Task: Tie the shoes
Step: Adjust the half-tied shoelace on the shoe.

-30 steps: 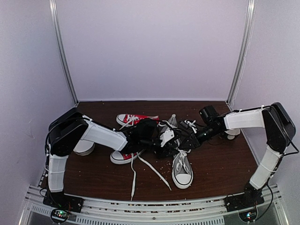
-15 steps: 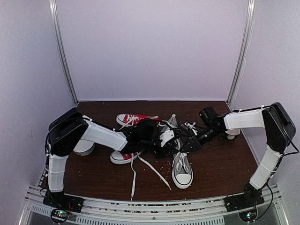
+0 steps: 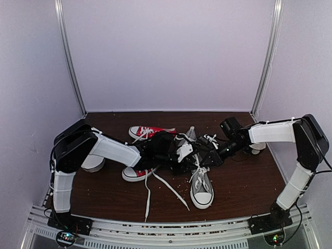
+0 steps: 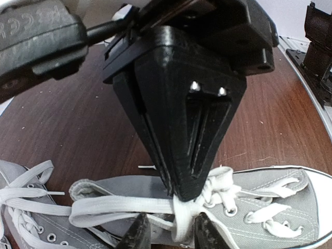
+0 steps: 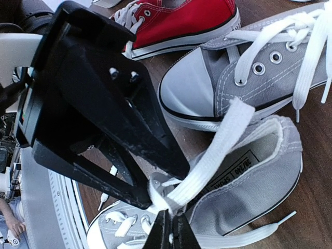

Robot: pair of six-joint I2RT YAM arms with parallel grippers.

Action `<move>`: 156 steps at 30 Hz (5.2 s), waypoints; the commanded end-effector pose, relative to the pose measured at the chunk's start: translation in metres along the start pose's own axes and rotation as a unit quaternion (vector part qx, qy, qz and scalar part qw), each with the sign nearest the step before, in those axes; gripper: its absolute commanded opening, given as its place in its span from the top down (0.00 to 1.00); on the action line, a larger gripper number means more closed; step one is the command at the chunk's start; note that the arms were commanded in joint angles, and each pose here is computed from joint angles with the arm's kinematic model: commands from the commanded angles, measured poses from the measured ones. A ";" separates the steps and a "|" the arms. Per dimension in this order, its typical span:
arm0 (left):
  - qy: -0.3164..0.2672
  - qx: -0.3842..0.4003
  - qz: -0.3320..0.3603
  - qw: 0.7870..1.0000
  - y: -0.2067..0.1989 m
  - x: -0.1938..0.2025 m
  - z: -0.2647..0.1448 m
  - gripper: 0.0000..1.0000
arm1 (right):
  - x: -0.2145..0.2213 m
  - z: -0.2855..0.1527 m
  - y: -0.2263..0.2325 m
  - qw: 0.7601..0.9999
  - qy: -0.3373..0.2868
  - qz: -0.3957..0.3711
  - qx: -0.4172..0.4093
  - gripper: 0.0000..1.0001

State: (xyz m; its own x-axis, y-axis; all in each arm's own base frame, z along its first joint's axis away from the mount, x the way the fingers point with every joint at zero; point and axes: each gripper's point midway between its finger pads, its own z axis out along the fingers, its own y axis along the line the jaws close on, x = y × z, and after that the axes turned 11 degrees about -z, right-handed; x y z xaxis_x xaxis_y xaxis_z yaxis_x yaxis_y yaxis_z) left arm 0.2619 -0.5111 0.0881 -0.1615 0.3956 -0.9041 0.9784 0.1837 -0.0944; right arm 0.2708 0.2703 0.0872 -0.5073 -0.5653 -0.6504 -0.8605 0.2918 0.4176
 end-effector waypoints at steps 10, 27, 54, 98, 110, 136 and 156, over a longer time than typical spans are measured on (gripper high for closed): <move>-0.039 -0.041 -0.122 0.991 0.025 -0.040 -0.040 0.53 | -0.005 -0.009 0.008 1.000 -0.005 -0.001 0.025 0.95; 0.012 -0.084 -0.209 0.974 0.057 -0.034 -0.006 0.39 | 0.000 -0.004 0.009 0.999 0.015 0.000 0.039 0.85; 0.009 -0.029 -0.195 0.980 0.039 -0.032 -0.004 1.00 | -0.009 -0.070 -0.001 0.971 0.015 -0.171 0.167 0.57; 0.084 -0.038 0.066 0.994 0.050 0.002 -0.032 0.56 | 0.061 -0.006 -0.037 0.852 0.224 -0.439 0.177 1.00; 0.084 -0.099 0.190 0.973 0.057 -0.005 -0.015 0.56 | 0.051 -0.024 -0.027 0.851 0.212 -0.437 0.197 1.00; 0.139 -0.093 0.200 0.965 0.060 0.017 0.012 0.83 | 0.049 -0.046 -0.002 0.854 0.218 -0.427 0.200 1.00; 0.051 -0.090 0.268 0.958 -0.012 -0.028 -0.027 1.00 | 0.094 -0.045 0.025 0.872 0.281 -0.370 0.153 1.00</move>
State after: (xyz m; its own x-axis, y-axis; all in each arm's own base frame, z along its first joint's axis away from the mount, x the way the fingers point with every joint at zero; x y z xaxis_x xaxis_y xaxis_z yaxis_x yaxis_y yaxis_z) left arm 0.2682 -0.4926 0.1164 0.2731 0.5937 -0.7569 0.9053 0.1075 0.4109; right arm 0.2137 0.1969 0.0726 0.2426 -0.9368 -0.2520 -0.9473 -0.1728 -0.2696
